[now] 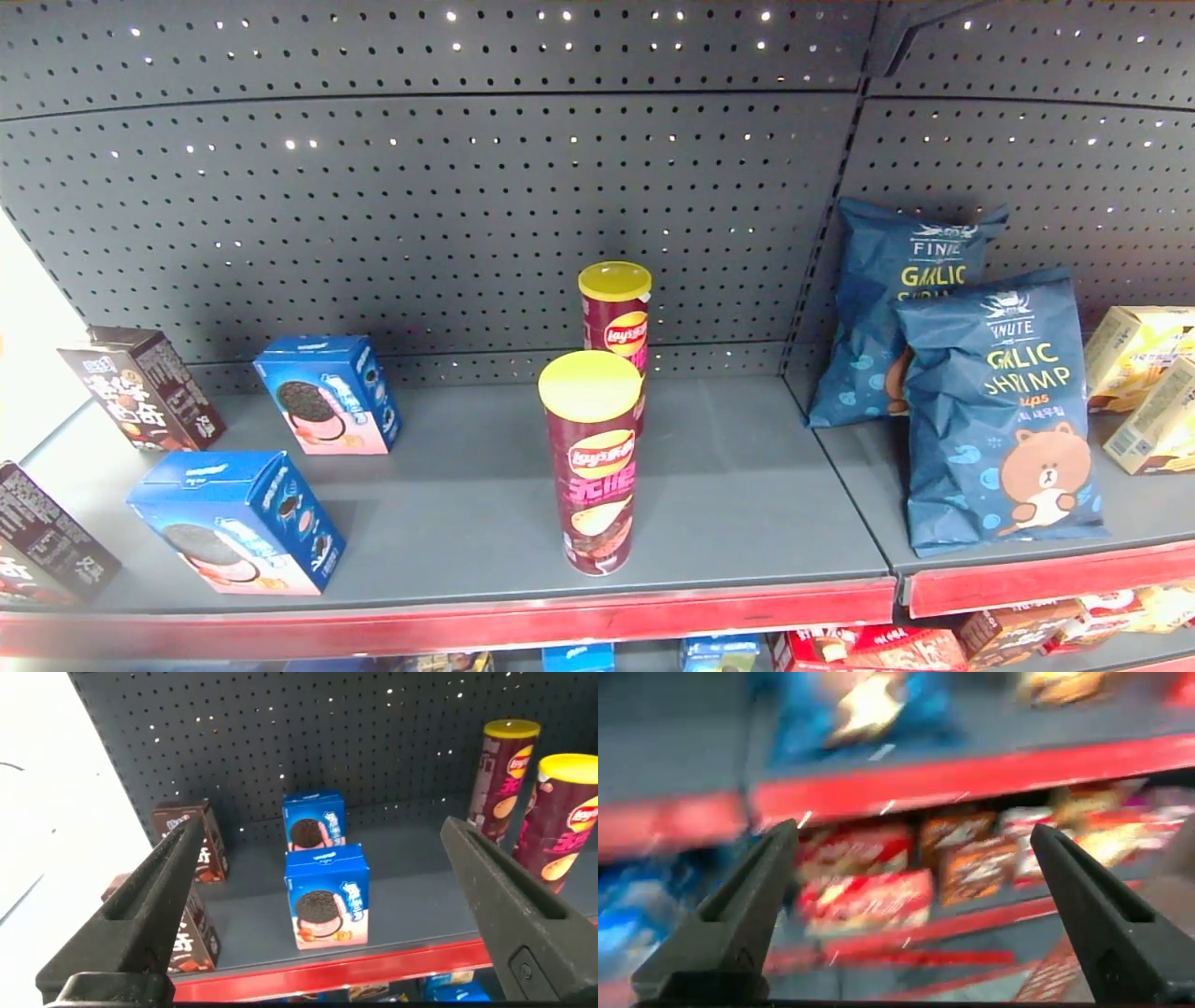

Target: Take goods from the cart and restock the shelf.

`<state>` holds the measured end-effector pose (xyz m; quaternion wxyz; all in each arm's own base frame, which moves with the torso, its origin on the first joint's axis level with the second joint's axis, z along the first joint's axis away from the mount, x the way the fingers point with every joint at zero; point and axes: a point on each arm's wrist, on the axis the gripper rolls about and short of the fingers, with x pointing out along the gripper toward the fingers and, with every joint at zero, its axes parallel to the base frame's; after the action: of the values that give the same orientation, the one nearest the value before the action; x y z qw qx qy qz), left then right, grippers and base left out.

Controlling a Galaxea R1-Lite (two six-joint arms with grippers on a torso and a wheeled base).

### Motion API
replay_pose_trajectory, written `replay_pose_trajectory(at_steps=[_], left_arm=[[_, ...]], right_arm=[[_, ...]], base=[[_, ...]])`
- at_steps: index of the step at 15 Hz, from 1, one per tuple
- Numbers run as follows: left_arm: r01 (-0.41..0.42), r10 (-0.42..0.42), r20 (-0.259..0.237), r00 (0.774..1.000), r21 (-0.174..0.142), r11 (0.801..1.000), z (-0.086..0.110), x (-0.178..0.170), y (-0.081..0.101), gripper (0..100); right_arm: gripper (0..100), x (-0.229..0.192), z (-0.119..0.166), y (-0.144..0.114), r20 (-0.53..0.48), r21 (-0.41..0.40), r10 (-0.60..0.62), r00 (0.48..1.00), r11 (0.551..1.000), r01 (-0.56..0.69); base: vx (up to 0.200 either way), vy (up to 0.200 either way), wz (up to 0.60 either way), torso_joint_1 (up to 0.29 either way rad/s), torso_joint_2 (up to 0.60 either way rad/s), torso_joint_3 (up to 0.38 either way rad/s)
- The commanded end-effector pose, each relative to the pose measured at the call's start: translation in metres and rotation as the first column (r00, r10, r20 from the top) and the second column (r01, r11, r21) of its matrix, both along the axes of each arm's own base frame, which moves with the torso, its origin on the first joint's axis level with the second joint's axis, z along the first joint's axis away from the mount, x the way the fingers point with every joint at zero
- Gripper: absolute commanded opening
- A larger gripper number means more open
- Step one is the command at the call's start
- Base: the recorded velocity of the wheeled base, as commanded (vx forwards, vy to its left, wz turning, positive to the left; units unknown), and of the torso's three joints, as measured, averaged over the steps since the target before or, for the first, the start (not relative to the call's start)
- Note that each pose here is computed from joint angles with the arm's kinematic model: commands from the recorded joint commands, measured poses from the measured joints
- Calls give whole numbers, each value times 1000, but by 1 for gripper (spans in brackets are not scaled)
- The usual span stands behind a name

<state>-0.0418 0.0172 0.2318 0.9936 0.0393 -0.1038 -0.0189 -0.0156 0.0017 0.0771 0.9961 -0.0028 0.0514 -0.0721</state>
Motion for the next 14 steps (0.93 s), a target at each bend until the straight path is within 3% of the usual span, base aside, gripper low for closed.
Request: replay_pose_trajectory(at_steps=[1, 10, 11, 12, 14], left_arm=[[19, -19, 6, 1000, 0, 1000, 0, -1, 1, 100], [30, -30, 26, 999, -8, 1000, 5, -4, 3, 100], [28, -28, 31, 999, -10, 1000, 5, -5, 3, 100], [21, -20, 47, 999, -14, 1000, 4, -8, 4, 100], [13, -12, 41, 999, -12, 1000, -10, -12, 5, 100]], right_arm=[[100, 0, 0, 0, -4, -4, -3, 1000, 1000, 3], [100, 0, 0, 0, 4, 3, 14, 1000, 1000, -14], [100, 0, 0, -2, 11, 4, 149, 989, 989, -149], [100, 1, 0, -3, 0, 5, 209, 978, 978, -209], [100, 0, 0, -2, 12, 2, 129, 992, 992, -129]], base=[[0, 0, 0, 0, 0, 0], [0, 0, 0, 0, 0, 0], [0, 0, 0, 0, 0, 0], [0, 0, 0, 0, 0, 0], [0, 0, 0, 0, 0, 0]])
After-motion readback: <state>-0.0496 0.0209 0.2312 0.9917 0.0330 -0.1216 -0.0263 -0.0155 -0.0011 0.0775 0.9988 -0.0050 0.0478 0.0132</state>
